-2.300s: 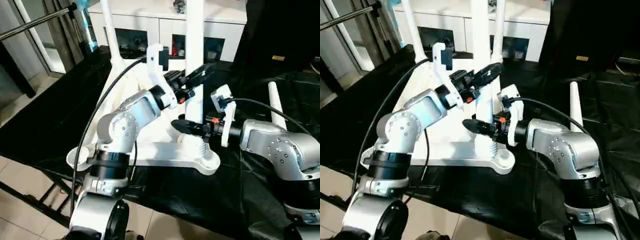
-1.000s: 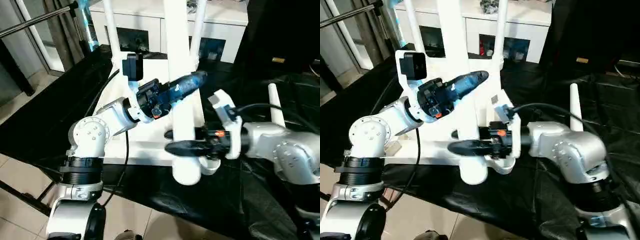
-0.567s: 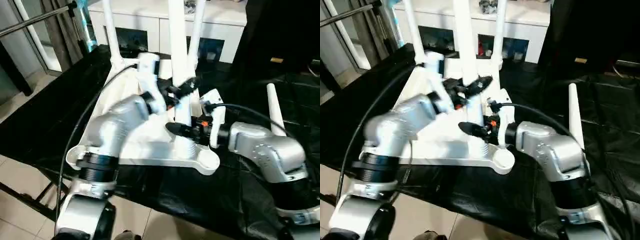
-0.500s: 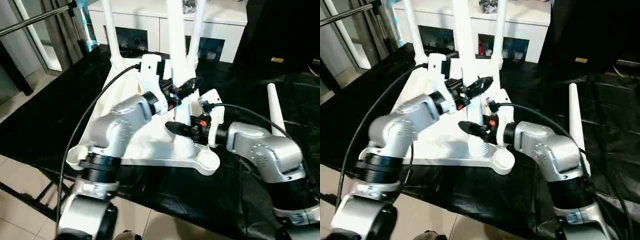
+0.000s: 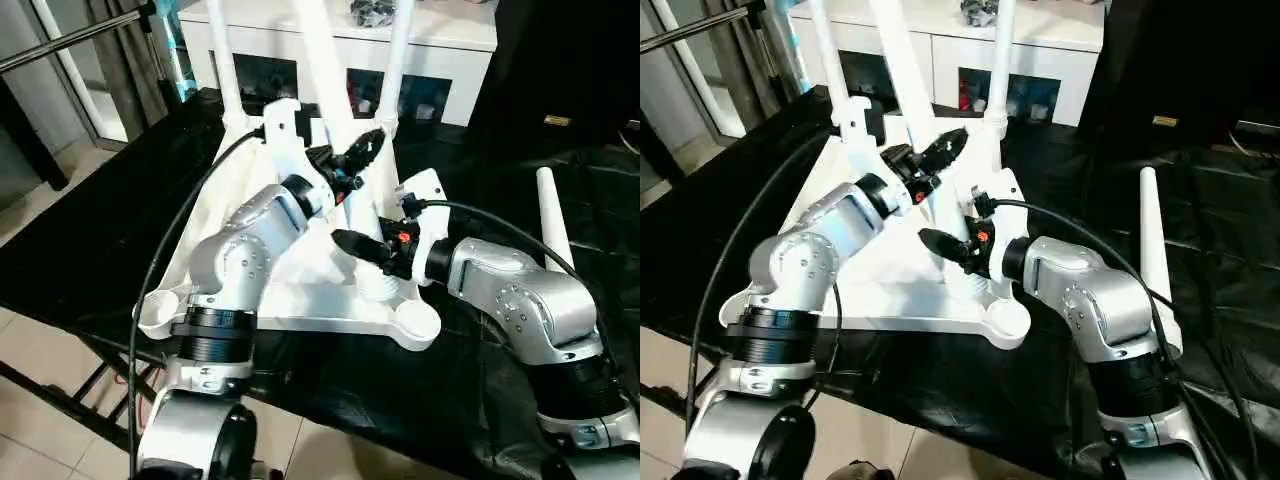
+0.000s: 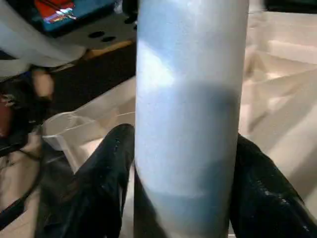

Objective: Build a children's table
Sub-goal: Pick table leg

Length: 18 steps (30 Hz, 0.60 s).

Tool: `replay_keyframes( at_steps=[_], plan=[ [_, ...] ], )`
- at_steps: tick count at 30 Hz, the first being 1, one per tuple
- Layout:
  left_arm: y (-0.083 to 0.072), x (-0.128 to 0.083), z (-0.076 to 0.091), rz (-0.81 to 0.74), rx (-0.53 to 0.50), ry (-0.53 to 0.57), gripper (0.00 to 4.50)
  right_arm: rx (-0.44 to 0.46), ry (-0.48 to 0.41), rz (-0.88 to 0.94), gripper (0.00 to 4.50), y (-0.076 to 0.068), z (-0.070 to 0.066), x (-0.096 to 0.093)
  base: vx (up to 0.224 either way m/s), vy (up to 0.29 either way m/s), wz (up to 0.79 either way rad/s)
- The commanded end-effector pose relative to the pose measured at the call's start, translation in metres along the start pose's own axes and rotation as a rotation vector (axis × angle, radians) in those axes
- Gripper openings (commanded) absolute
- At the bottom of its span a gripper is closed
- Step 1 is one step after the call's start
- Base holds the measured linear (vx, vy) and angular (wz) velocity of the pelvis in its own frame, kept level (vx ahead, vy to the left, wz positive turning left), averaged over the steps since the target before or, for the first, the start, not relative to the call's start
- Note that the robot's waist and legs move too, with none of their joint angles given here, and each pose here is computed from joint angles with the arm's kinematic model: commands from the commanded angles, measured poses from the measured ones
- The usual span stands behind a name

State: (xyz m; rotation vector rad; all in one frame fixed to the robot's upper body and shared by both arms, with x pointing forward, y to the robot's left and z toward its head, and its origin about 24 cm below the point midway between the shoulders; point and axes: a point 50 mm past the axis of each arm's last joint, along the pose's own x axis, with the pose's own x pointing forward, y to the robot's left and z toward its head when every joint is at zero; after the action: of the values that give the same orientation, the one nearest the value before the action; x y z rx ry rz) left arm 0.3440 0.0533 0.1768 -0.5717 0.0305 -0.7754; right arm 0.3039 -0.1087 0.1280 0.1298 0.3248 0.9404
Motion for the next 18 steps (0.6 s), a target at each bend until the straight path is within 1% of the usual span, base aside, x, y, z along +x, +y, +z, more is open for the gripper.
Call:
replay_keyframes(
  at_steps=[1,4,6,8,10,11,12,13,15,17,18],
  plan=[
    [-0.014,-0.003,0.004,-0.164,-0.004,0.001,1.86,-0.004,0.003,0.100,2.96,0.006,0.008,-0.007,0.000,0.000,0.00],
    [-0.023,-0.008,0.003,-0.325,-0.024,0.036,1.84,-0.005,0.032,0.179,3.25,0.007,0.007,-0.017,0.000,0.000,0.00],
    [-0.025,-0.011,0.004,-0.378,-0.033,0.058,1.84,-0.007,0.047,0.252,3.27,0.011,0.005,-0.022,0.000,0.000,0.00],
    [-0.030,-0.014,0.005,-0.474,-0.033,0.092,1.84,0.004,0.066,0.341,3.27,0.015,0.004,-0.029,0.000,0.000,0.00],
    [-0.029,-0.016,0.006,-0.519,-0.031,0.105,1.84,0.014,0.077,0.402,3.27,0.018,0.004,-0.034,0.000,0.000,0.00],
    [-0.027,-0.017,0.008,-0.555,-0.029,0.115,1.84,0.016,0.093,0.465,3.27,0.021,0.004,-0.038,0.000,0.000,0.00],
    [-0.027,-0.018,0.009,-0.559,-0.028,0.116,1.84,0.017,0.095,0.471,3.27,0.022,0.004,-0.038,0.000,0.000,0.00],
    [-0.027,-0.018,0.009,-0.565,-0.027,0.118,1.84,0.018,0.098,0.480,3.00,0.022,0.004,-0.039,0.000,0.000,0.00],
    [-0.029,-0.020,0.013,-0.617,-0.036,0.105,1.84,0.034,0.101,0.485,2.93,0.022,0.003,-0.039,0.000,0.000,0.00],
    [-0.031,-0.020,0.016,-0.634,-0.051,0.097,1.84,0.043,0.104,0.484,2.90,0.021,0.002,-0.038,0.000,0.000,0.00],
    [-0.031,-0.020,0.016,-0.634,-0.051,0.097,1.84,0.043,0.104,0.484,2.67,0.021,0.002,-0.038,0.000,0.000,0.00]
  ],
)
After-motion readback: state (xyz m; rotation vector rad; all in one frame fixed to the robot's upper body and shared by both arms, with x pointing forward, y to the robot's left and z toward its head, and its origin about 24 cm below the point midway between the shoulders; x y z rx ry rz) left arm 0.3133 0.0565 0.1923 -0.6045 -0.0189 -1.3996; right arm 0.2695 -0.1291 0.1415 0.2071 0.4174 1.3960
